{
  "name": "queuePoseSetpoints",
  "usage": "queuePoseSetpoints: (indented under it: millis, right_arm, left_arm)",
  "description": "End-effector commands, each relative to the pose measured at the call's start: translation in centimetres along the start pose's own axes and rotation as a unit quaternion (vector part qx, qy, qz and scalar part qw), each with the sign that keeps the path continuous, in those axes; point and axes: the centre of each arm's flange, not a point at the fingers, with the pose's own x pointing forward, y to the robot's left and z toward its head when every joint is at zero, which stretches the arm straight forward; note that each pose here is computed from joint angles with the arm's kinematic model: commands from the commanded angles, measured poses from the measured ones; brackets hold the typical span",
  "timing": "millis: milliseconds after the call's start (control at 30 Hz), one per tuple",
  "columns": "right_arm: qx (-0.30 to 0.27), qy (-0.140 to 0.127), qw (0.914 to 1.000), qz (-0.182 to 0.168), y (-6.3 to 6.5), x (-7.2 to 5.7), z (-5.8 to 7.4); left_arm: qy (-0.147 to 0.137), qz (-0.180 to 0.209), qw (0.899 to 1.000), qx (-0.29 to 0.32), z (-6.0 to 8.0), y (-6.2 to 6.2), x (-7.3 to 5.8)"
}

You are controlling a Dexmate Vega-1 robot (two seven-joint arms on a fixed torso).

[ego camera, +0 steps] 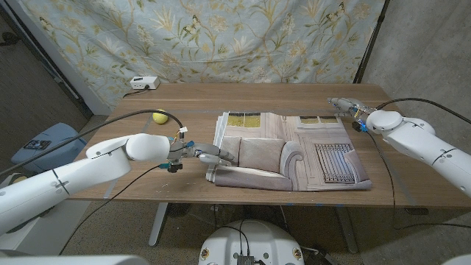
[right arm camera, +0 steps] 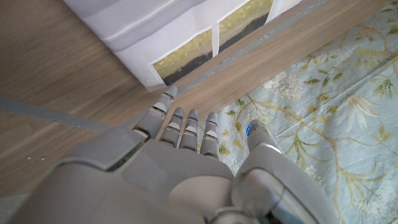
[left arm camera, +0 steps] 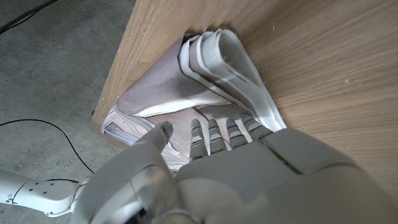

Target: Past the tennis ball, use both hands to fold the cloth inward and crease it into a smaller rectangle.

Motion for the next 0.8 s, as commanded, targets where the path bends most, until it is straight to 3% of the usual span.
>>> queuePoseSetpoints:
  millis: [33,533,800]
  right_arm:
    - [-0.063,0.031,0.9975,0.009,-0.8,0.0,1.2]
    - [-0.121,0.073,0.9900,0.008,-1.3,-0.3,2.3]
    - [-0.177,0.118,0.9770,0.011,-1.2,-0.2,2.9]
  left_arm:
    - [0.001,-0.011,1.000,0.000,0.0,0.3,0.5]
    - [-0.003,-0.017,1.000,0.004,-0.1,0.7,0.9]
    - [-0.006,-0.022,1.000,0.004,-0.1,0.8,1.2]
